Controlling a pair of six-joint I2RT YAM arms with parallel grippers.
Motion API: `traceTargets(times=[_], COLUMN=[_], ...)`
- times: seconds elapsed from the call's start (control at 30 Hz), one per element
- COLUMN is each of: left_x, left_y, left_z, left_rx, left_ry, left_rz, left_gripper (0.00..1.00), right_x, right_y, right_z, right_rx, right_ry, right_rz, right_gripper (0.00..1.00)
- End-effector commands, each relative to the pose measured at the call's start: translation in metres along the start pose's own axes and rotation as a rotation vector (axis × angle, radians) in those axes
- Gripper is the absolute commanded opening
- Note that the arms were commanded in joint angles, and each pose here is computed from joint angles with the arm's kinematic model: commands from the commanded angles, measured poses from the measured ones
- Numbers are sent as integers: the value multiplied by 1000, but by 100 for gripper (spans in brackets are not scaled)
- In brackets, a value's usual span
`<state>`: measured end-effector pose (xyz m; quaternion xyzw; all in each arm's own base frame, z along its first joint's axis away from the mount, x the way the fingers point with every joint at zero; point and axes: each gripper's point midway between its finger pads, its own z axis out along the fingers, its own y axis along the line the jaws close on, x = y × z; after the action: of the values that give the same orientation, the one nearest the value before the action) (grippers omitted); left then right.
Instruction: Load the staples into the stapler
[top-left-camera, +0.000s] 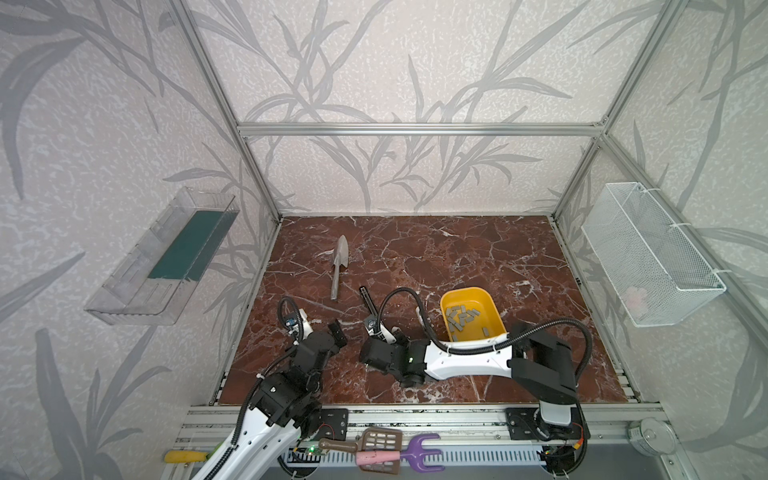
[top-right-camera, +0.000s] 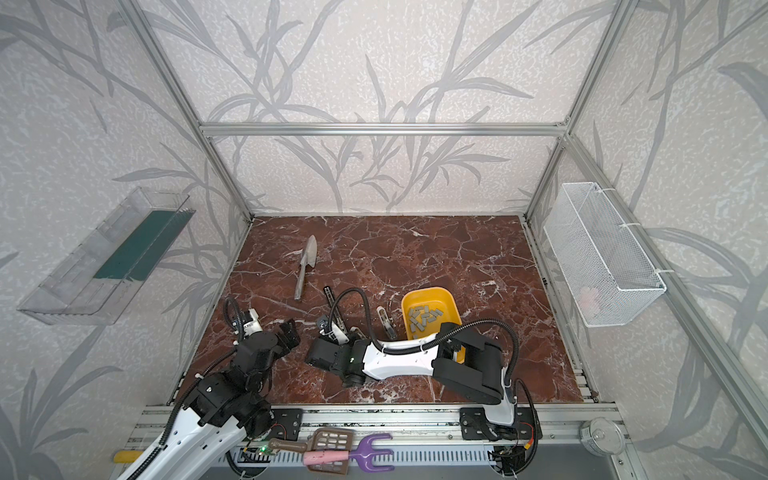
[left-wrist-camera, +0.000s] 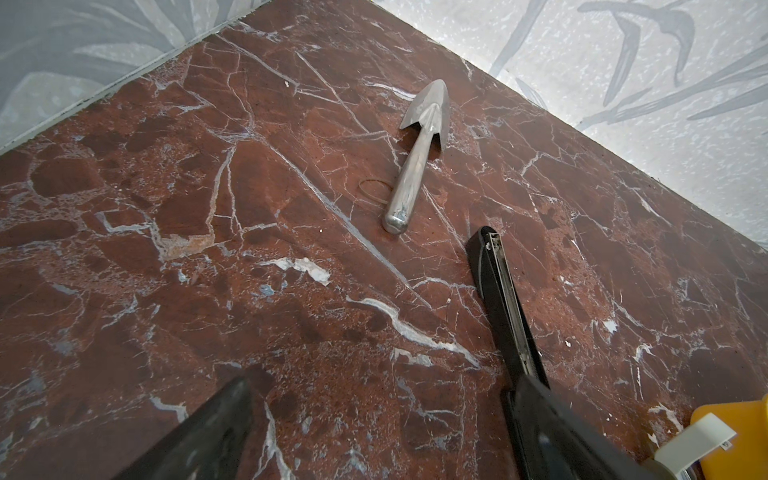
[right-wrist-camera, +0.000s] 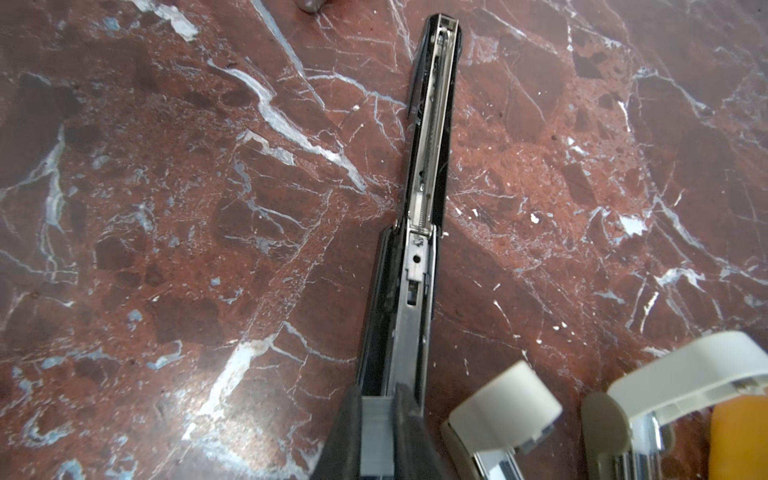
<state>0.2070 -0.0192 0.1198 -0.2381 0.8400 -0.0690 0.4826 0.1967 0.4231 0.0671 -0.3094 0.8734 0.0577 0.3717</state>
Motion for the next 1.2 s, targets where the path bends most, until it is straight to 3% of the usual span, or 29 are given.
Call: traceTargets(times=[0.0,1.17], left_x=[0,0], left_y=[5,5], left_z=[1,1], left_rx=[-19,-18], left_ry=[-13,-13], left_rz=[-6,-5], left_gripper=[99,99], right_x=[-23,2], right_y=[-9,-17], right_z=[-16,7], right_rx=[2,5], right_ry=[-77,37], right_rz=[10,81], right_gripper=[0,0])
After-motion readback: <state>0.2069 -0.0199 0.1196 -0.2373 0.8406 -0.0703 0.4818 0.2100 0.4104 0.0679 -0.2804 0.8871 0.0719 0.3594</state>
